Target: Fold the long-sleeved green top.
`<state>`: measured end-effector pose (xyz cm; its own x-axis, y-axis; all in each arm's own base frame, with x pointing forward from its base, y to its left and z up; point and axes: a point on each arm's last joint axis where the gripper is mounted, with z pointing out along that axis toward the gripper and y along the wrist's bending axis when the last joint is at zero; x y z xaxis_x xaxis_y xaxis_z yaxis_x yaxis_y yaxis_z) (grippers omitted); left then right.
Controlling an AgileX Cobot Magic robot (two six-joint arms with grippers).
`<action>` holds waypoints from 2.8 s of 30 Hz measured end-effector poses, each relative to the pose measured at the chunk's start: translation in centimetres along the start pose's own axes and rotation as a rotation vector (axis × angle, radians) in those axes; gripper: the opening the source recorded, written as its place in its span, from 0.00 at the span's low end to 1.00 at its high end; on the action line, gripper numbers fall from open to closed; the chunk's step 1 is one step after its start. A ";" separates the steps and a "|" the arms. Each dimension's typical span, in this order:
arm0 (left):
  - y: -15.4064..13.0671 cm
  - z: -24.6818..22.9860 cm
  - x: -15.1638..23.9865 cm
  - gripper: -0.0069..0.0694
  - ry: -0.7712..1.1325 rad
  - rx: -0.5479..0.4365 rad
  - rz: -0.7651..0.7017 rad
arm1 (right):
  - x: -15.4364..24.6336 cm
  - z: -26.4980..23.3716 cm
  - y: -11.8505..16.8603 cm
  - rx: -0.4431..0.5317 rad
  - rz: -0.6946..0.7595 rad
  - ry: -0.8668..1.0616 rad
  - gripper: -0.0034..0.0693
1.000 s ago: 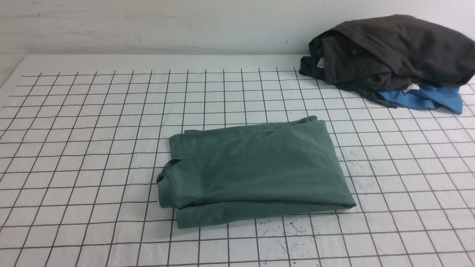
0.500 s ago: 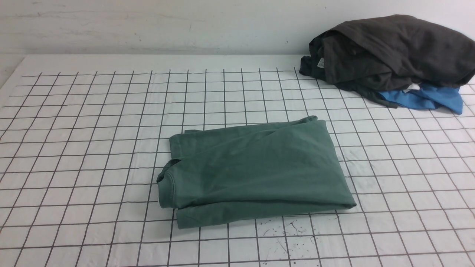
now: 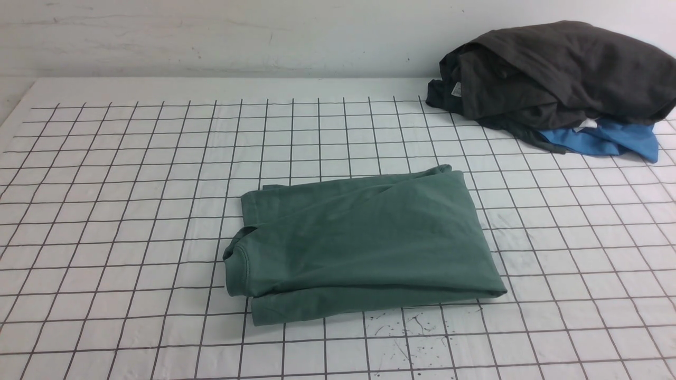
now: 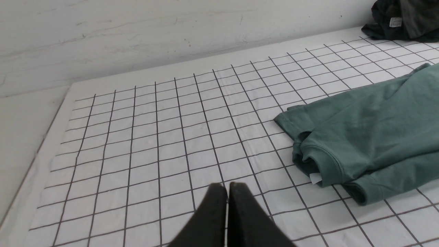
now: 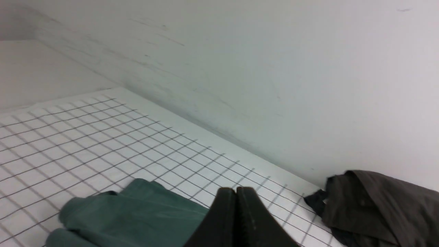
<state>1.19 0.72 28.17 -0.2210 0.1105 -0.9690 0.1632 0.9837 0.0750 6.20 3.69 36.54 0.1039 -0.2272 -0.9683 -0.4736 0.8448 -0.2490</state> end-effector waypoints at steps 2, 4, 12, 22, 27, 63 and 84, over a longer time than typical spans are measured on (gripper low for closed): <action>0.0 0.0 0.0 0.08 0.000 0.000 0.000 | 1.8 -0.1 -0.2 0.088 0.046 0.015 0.03; 0.0 0.0 0.0 0.08 0.000 -0.001 0.001 | 3.1 -0.3 -0.3 0.142 0.090 0.028 0.03; 0.0 0.0 0.0 0.08 0.000 -0.001 0.001 | 14.4 -2.0 0.6 0.492 0.323 0.161 0.03; 0.0 0.0 0.0 0.08 -0.001 -0.002 0.002 | 18.6 -2.2 1.5 0.535 0.344 0.231 0.03; 0.0 0.0 0.1 0.08 0.001 -0.002 0.002 | 18.6 -2.2 1.5 0.535 0.342 0.231 0.03; -0.1 0.7 0.9 0.08 0.025 0.000 0.006 | 18.6 -2.2 1.5 0.534 0.341 0.231 0.03; -0.5 6.5 8.6 0.08 -0.056 -0.179 -0.023 | 18.6 -2.2 1.5 0.534 0.341 0.231 0.03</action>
<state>5.49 0.22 18.30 -0.1685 0.0843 -0.9821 -0.0162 0.9960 0.0882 5.48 -0.36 18.18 -0.1928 0.0474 -0.9801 0.0574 0.9977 0.0369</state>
